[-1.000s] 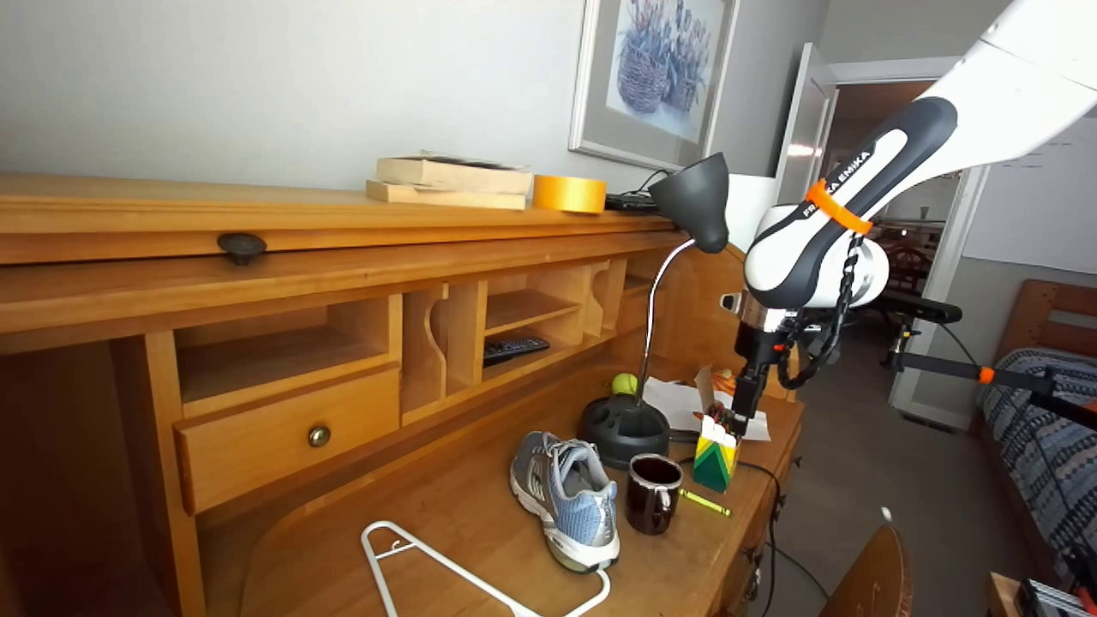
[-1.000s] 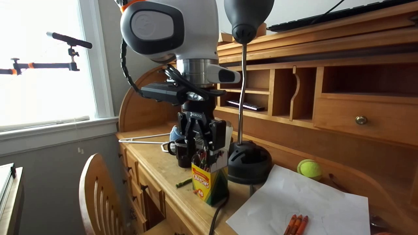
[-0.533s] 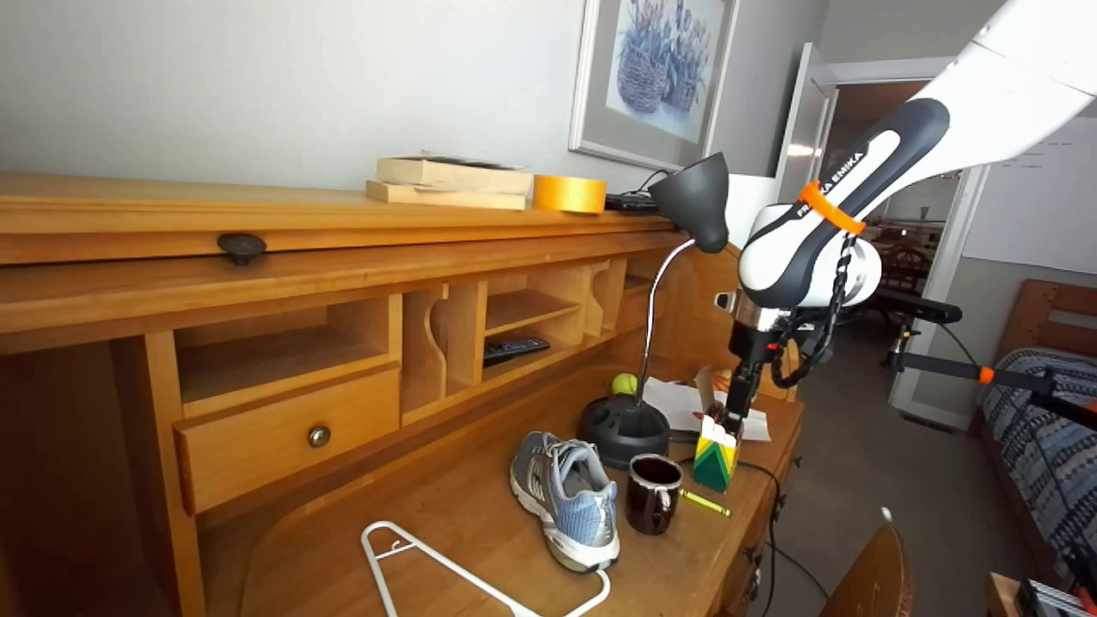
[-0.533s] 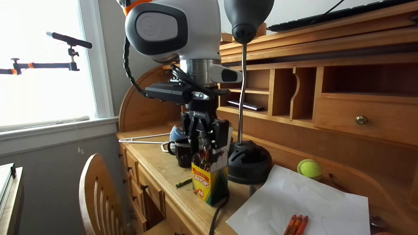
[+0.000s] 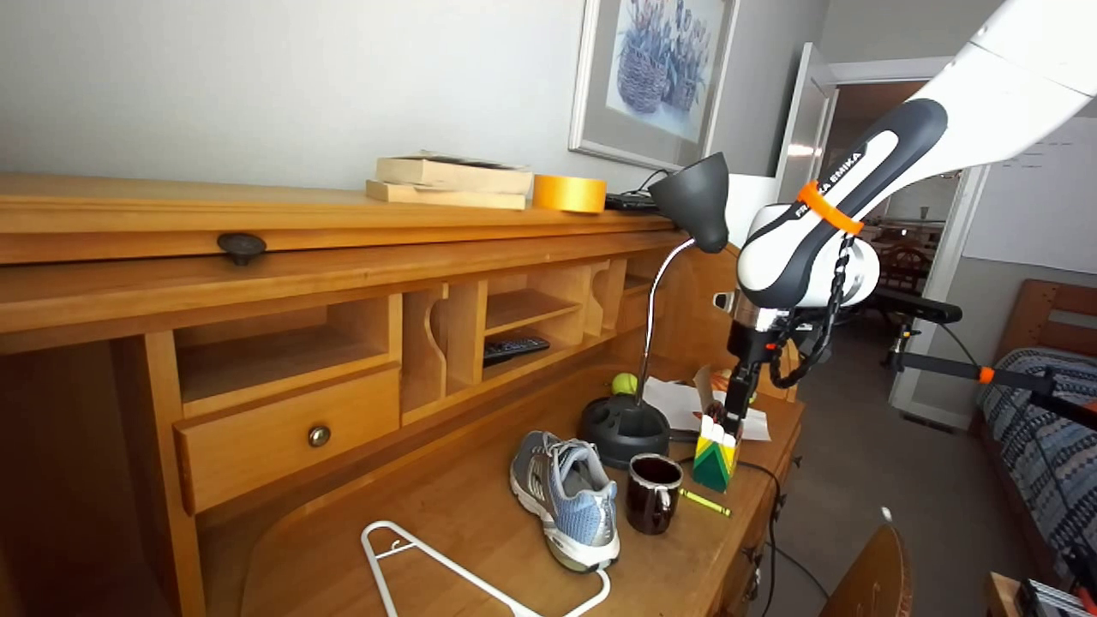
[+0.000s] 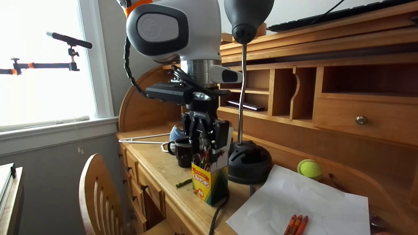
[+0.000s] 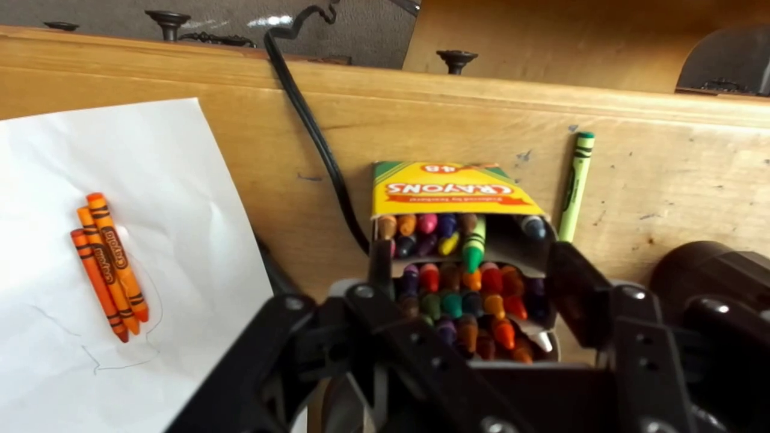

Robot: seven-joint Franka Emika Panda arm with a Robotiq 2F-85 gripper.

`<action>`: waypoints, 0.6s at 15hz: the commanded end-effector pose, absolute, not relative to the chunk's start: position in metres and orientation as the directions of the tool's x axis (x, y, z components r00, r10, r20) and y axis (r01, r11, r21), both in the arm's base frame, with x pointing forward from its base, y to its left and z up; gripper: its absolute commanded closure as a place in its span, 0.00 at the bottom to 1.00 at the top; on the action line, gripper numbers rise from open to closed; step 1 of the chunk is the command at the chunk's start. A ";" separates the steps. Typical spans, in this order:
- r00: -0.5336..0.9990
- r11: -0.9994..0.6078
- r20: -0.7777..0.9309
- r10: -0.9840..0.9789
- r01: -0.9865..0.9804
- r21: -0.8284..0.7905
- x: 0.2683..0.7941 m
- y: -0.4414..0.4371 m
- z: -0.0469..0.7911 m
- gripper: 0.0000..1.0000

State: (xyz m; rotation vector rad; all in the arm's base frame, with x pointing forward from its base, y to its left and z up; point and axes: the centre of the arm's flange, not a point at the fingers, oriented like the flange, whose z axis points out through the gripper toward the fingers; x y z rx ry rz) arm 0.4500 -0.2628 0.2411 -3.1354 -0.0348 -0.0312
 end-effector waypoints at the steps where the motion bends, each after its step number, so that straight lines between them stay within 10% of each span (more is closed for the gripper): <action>1: 0.999 -0.999 0.024 0.033 0.033 -0.010 0.448 -0.264 0.235 0.33; 9: 1.000 -1.000 0.009 0.016 0.016 -0.023 0.435 -0.264 0.235 0.38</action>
